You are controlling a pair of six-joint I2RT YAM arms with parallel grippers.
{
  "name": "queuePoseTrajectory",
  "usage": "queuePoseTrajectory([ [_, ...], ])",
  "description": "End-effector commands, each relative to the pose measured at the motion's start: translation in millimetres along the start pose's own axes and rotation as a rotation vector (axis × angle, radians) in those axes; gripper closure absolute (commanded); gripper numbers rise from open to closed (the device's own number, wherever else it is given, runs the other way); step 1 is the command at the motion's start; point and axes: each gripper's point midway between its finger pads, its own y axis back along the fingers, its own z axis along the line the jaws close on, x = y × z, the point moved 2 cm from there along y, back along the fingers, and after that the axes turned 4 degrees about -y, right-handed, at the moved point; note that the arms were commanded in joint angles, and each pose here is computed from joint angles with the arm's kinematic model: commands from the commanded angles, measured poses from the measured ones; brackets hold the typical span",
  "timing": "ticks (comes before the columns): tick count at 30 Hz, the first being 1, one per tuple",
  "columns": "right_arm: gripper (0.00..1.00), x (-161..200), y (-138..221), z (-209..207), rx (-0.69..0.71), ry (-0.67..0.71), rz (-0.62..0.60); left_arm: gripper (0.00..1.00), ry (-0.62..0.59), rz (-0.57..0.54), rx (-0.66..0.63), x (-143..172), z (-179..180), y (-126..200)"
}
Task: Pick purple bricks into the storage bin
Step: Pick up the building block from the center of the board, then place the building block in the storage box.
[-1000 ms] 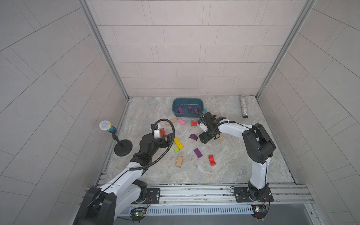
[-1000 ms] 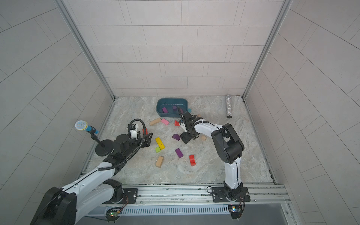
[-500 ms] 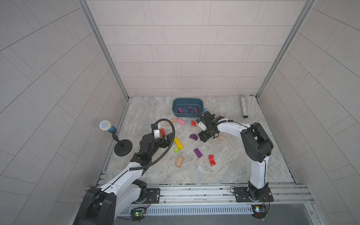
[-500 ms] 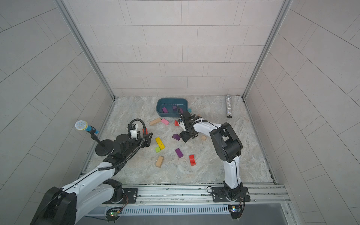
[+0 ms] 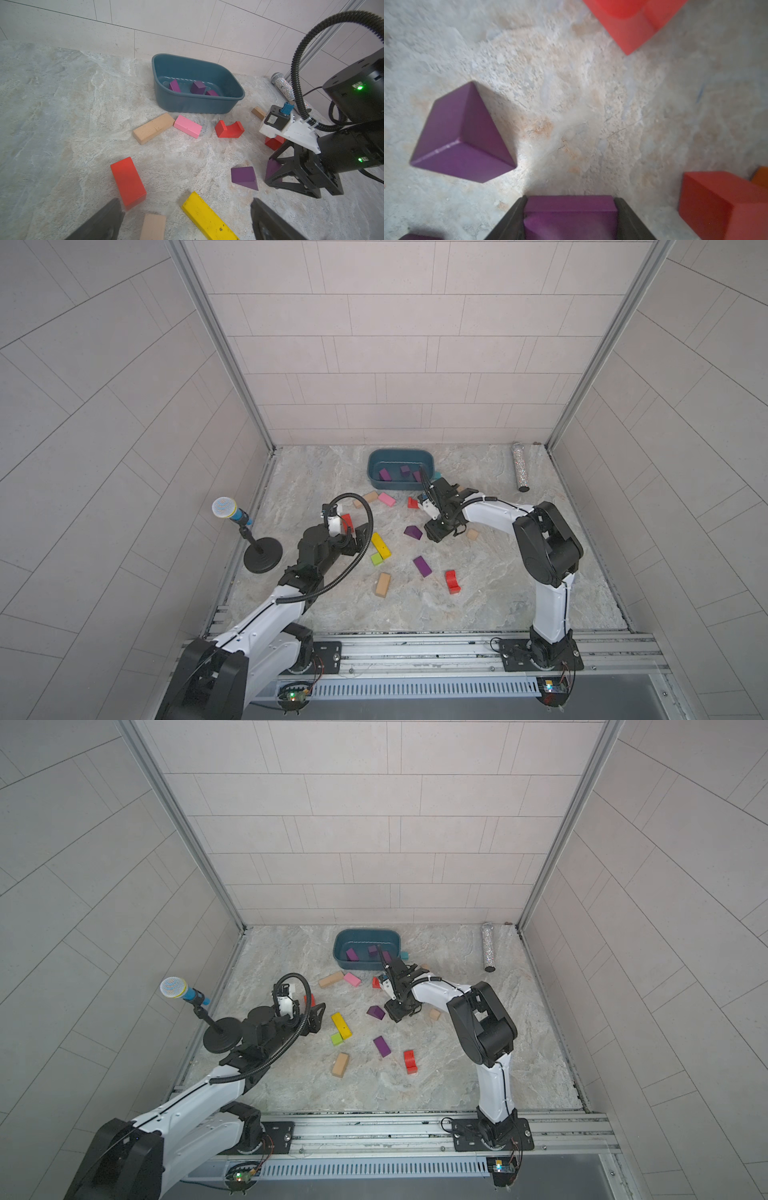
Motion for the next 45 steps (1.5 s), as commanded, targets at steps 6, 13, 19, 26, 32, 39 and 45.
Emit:
queuePoseTrajectory([
  [6,0.53,-5.5,40.6,-2.7,0.035,0.008,-0.014,0.0,-0.001,-0.042,0.007,-14.6,-2.4,1.0],
  [13,0.53,-43.2,95.6,0.3,0.032,0.026,-0.132,0.0,-0.002,-0.043,0.009,-14.7,-2.8,1.1],
  [19,0.53,-105.9,119.1,-2.0,0.047,0.071,-0.237,0.0,-0.004,-0.049,0.005,-16.7,-2.6,3.6],
  [26,0.53,-177.5,99.6,-12.3,0.067,0.071,-0.267,0.0,-0.009,-0.057,-0.002,-19.6,-2.3,8.2],
  [32,0.53,-206.5,62.3,-23.6,0.072,0.016,-0.302,0.0,-0.015,-0.065,-0.013,-21.1,-0.7,10.6],
  [39,0.55,-218.6,30.2,-42.6,0.105,-0.009,-0.339,0.0,-0.004,-0.063,0.001,-19.0,-1.9,6.0],
  [45,0.55,-225.9,18.7,-47.9,0.111,-0.012,-0.369,0.0,-0.009,-0.068,-0.008,-20.1,-0.9,8.9],
])
